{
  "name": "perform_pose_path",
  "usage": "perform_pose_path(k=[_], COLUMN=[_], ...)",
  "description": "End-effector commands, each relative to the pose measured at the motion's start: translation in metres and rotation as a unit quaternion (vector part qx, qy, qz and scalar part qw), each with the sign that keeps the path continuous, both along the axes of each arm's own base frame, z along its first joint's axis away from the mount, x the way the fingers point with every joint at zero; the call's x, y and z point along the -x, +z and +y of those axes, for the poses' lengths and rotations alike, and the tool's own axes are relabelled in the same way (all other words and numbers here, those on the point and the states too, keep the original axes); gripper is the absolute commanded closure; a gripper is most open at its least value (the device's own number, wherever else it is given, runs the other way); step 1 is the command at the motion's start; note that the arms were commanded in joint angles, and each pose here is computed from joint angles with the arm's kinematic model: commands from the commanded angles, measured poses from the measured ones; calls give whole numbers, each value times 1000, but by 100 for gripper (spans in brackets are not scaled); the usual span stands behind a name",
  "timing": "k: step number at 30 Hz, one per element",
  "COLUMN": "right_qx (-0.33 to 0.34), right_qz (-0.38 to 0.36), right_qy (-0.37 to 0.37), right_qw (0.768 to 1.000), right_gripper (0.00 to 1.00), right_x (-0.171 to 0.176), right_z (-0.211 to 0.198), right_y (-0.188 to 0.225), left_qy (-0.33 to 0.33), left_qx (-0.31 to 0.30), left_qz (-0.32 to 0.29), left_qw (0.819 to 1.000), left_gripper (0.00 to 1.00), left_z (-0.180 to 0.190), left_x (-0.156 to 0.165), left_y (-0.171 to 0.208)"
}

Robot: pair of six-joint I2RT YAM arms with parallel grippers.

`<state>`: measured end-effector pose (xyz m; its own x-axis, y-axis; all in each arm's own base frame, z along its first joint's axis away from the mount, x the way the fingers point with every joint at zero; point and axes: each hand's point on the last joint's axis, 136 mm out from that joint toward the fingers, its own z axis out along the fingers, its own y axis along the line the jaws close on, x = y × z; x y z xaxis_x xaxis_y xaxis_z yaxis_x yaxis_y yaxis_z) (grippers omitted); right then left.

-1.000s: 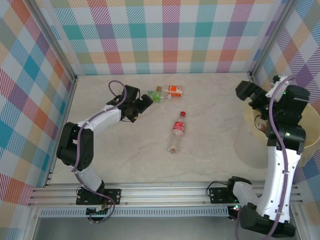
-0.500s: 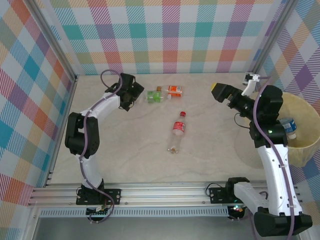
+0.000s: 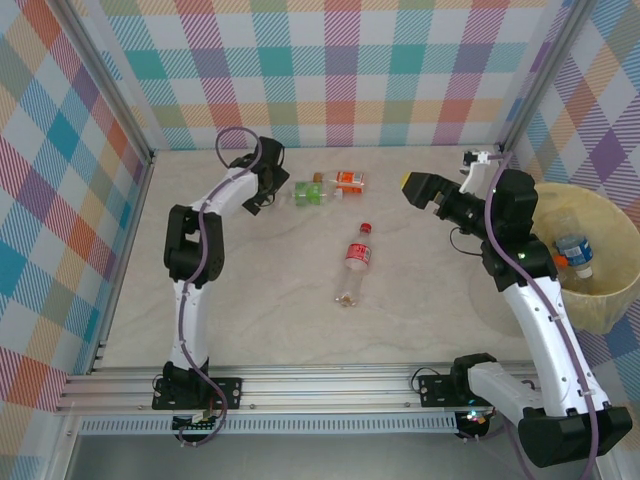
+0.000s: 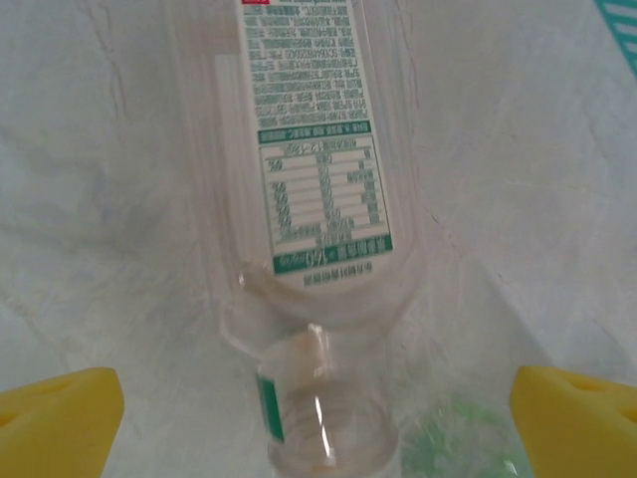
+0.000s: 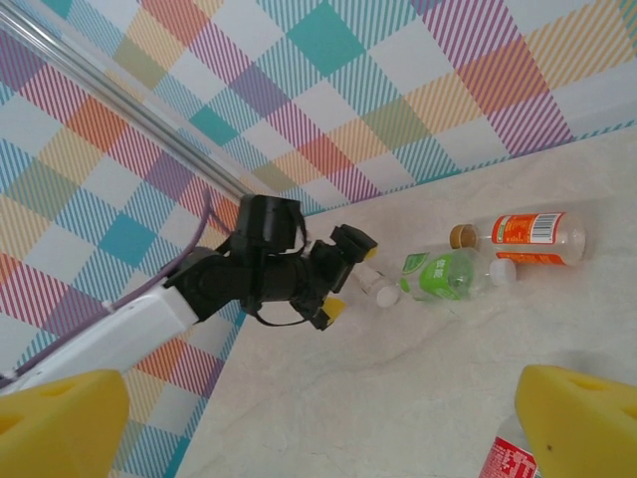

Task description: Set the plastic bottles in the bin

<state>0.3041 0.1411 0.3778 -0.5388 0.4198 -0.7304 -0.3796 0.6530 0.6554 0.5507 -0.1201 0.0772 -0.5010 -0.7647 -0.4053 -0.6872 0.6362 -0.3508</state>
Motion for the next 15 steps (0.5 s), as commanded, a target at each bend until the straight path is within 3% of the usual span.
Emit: perform_pose_path(k=[1, 9, 15], right_qx=[-3, 9, 19], right_qz=[-11, -4, 1], right_qy=[17, 38, 42], right_qw=[1000, 999, 999], right_gripper=[0, 0, 0], right_x=[-1, -5, -9], right_z=[9, 25, 31], right_y=[3, -2, -8], left_qy=[6, 1, -8], left_qx=[-38, -68, -85], left_qz=[23, 42, 46], left_qw=[999, 997, 995], left_gripper=[1, 5, 13], left_z=[12, 17, 22], left_x=[-4, -11, -6], left_y=[-9, -32, -35])
